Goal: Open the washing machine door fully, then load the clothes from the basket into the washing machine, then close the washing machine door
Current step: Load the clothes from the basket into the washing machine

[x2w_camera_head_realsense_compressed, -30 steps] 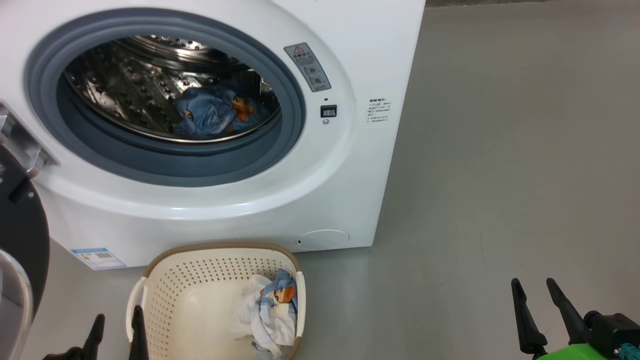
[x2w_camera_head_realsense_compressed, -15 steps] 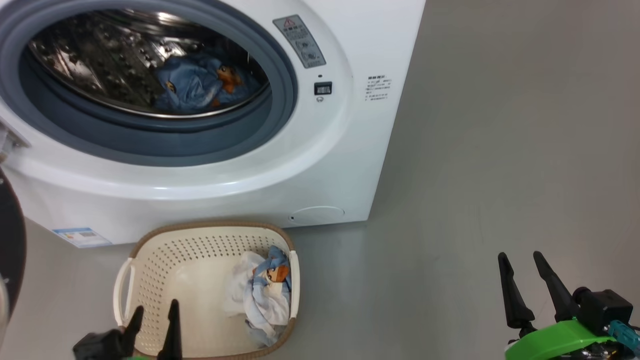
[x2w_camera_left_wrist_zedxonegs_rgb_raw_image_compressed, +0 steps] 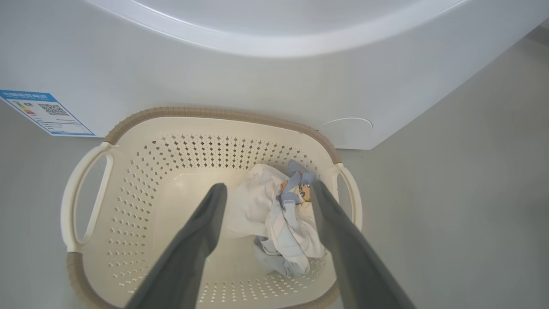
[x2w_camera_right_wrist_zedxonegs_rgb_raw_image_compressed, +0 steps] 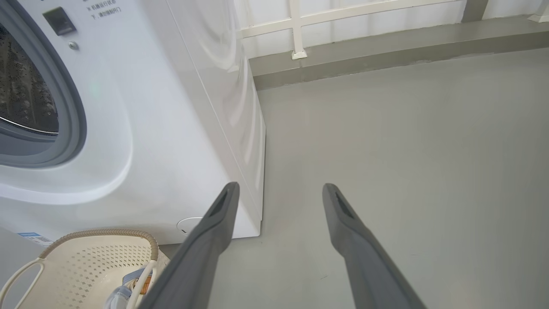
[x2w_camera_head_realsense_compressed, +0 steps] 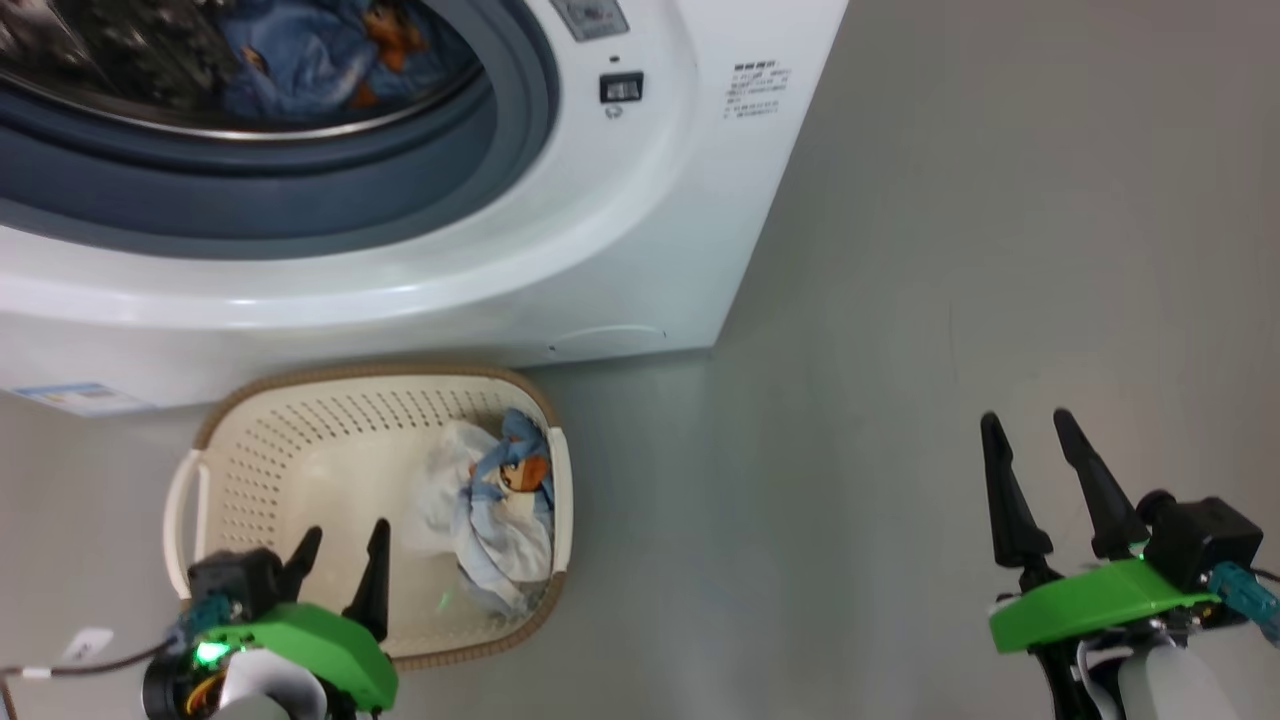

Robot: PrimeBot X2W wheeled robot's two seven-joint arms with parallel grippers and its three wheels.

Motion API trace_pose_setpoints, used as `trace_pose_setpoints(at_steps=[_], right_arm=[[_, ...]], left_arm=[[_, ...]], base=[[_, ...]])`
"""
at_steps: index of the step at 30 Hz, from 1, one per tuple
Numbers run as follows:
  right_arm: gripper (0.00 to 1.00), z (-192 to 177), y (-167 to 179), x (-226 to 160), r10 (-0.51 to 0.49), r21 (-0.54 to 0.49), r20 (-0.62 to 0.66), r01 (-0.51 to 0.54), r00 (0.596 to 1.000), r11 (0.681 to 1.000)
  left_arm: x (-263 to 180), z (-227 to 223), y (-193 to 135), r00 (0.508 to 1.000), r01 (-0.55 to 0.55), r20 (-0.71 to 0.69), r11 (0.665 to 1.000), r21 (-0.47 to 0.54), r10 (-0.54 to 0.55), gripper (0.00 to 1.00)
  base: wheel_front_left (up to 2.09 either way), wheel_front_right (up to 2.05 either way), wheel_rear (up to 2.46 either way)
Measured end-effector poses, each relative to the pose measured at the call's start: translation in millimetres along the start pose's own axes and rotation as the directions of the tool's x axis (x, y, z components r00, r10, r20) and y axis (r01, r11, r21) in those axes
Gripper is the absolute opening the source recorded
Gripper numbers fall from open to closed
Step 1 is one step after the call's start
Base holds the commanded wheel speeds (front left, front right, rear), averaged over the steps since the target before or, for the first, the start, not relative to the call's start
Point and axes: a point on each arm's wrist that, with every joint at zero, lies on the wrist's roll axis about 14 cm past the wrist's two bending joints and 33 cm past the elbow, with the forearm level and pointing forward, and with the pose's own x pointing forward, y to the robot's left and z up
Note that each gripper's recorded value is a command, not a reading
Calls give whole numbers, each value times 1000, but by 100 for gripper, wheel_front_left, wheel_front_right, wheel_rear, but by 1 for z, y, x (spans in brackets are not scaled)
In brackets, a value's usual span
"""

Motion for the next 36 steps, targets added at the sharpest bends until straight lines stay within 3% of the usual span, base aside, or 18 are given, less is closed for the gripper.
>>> trace_pose_setpoints(at_steps=[17,36], right_arm=[[100,-36,-10,41,-21,-15,-65,20,998,1000],[100,-89,-15,65,-24,-24,-171,20,985,1000]], left_arm=[[70,-58,-5,969,87,-231,996,13,-82,100],[103,-111,0,905,139,-405,990,-9,-131,100]], base=[[0,0,0],[0,0,0]])
